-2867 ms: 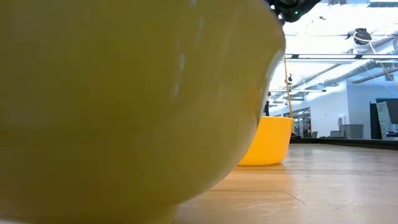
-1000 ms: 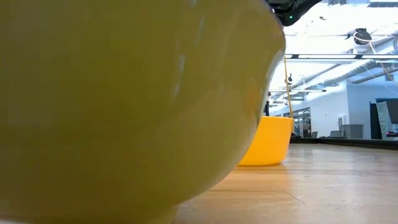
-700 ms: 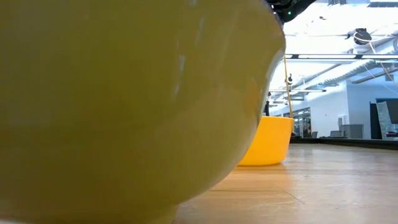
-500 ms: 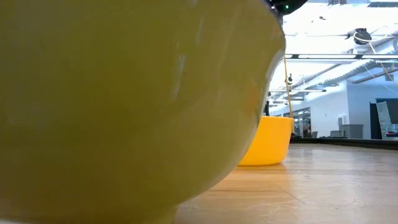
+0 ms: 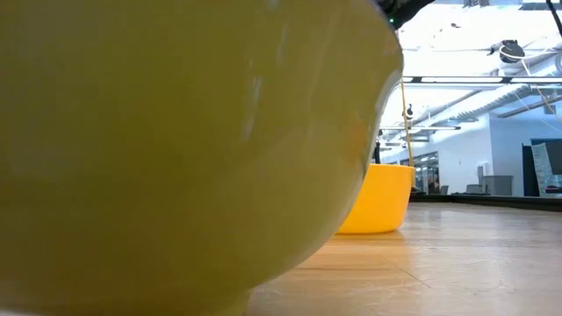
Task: Pick & Place Mini bowls
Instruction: Stack the yellow bowl on the yellow bowl on the shelf
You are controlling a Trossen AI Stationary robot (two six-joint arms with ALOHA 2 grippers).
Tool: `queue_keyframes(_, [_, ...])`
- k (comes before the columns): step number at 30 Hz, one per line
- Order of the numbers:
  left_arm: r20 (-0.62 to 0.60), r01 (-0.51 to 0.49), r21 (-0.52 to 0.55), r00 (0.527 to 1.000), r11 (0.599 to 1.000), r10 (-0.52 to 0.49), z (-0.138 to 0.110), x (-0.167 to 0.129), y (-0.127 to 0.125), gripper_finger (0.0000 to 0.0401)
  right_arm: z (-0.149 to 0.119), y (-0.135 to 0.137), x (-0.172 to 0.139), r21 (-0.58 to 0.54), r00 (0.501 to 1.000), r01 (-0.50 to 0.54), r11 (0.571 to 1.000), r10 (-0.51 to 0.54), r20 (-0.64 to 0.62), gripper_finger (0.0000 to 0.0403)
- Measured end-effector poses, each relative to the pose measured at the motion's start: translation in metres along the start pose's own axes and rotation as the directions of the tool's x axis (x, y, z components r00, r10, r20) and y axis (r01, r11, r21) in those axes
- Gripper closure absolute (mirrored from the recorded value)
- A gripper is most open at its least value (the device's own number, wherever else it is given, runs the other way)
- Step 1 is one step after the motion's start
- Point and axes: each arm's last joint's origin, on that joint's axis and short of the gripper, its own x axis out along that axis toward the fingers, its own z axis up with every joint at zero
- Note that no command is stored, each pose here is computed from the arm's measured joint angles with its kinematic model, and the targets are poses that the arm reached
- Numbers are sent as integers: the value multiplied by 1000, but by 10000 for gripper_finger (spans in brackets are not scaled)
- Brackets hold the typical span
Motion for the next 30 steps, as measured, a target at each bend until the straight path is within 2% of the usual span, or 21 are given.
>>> queue_keyframes(7, [0,0,1,1000,1000,0,0,0,0,132,0,0,0,-3,1000,0,1000,0,-3,393])
queue_keyframes(18, [-1,0,1,1000,1000,0,0,0,0,132,2,0,0,-9,1000,0,1000,0,17,322])
queue_keyframes(24, [-2,1,0,1000,1000,-1,0,0,0,132,10,2,-9,-33,996,-5,999,8,94,291])
queue_keyframes(30, [-3,0,0,1000,1000,0,0,0,0,132,22,13,-14,-53,977,3,999,8,211,287])
